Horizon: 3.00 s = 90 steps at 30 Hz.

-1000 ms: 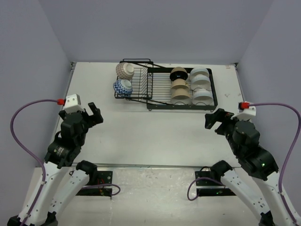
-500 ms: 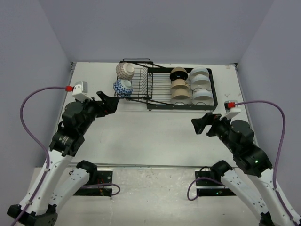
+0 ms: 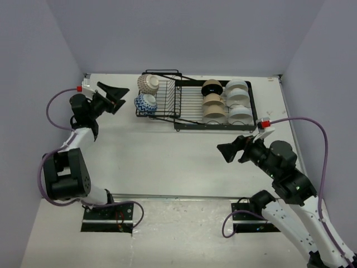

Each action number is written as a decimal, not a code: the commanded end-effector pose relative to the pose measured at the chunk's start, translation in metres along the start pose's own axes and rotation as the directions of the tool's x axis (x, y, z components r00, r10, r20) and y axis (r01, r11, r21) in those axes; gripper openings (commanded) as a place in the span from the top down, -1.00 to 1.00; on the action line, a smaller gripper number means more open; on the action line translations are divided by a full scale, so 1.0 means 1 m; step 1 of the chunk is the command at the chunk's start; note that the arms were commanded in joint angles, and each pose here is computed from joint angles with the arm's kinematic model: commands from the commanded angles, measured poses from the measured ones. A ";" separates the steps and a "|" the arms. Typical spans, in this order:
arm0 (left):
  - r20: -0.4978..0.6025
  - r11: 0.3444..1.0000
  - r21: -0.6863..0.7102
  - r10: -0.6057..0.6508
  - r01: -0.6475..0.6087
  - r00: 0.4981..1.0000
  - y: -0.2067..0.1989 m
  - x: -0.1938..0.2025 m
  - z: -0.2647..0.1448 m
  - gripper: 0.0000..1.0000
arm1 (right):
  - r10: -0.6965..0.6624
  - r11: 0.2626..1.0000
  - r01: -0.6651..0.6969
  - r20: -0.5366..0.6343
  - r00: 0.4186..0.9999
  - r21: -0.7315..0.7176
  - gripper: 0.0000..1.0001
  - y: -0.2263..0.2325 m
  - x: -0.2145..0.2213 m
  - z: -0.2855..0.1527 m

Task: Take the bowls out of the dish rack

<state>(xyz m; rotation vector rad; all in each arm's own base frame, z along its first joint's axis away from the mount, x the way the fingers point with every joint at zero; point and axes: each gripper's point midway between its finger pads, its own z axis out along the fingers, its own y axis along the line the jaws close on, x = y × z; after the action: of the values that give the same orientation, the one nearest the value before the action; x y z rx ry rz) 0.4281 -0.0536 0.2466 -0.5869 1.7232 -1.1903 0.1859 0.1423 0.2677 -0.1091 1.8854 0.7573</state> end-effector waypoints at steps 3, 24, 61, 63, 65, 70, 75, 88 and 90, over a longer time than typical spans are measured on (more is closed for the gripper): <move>-0.097 0.959 0.283 0.001 0.027 0.995 -0.037 0.016 -0.010 -1.00 | 0.021 0.995 -0.022 -0.015 1.000 -0.097 -0.98 0.016 0.003 0.015; -0.205 0.926 0.252 -0.234 0.283 0.950 0.028 0.047 0.002 -1.00 | 0.011 0.994 -0.008 0.025 1.000 -0.105 -0.98 0.021 -0.010 0.009; -0.282 0.839 0.435 -0.217 0.326 0.935 -0.009 0.052 0.011 -0.98 | 0.001 0.994 -0.002 -0.005 1.000 -0.112 -0.98 0.025 -0.012 0.008; -0.285 0.834 0.441 -0.218 0.330 0.933 -0.009 0.051 0.013 -0.94 | -0.005 0.991 0.002 -0.019 1.000 -0.135 -0.98 0.029 -0.009 0.008; -0.283 0.833 0.451 -0.208 0.322 0.936 -0.012 0.051 0.014 -0.90 | -0.012 0.989 0.008 -0.022 1.000 -0.145 -0.98 0.031 -0.009 0.007; -0.272 0.827 0.483 -0.169 0.286 0.947 -0.024 0.048 0.010 -0.87 | -0.020 0.989 0.016 -0.030 0.999 -0.148 -0.98 0.032 -0.009 0.006; -0.230 0.845 0.499 -0.085 0.193 0.970 -0.036 0.043 0.011 -0.88 | -0.025 0.988 0.021 -0.029 0.999 -0.151 -0.98 0.032 -0.009 0.004; -0.203 0.869 0.480 -0.020 0.117 0.979 -0.040 0.040 0.017 -0.89 | -0.029 0.988 0.023 -0.036 0.999 -0.150 -0.98 0.031 -0.007 0.005; -0.204 0.875 0.467 -0.035 0.129 0.978 -0.034 0.041 0.019 -0.89 | -0.032 0.988 0.026 -0.037 0.999 -0.149 -0.98 0.031 -0.006 0.005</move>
<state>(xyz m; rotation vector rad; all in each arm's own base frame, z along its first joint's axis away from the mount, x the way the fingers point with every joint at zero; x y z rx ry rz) 0.4304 -0.1058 0.2347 -0.4790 1.5932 -1.7723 0.1825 0.1660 0.2726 -0.2107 1.8911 0.8726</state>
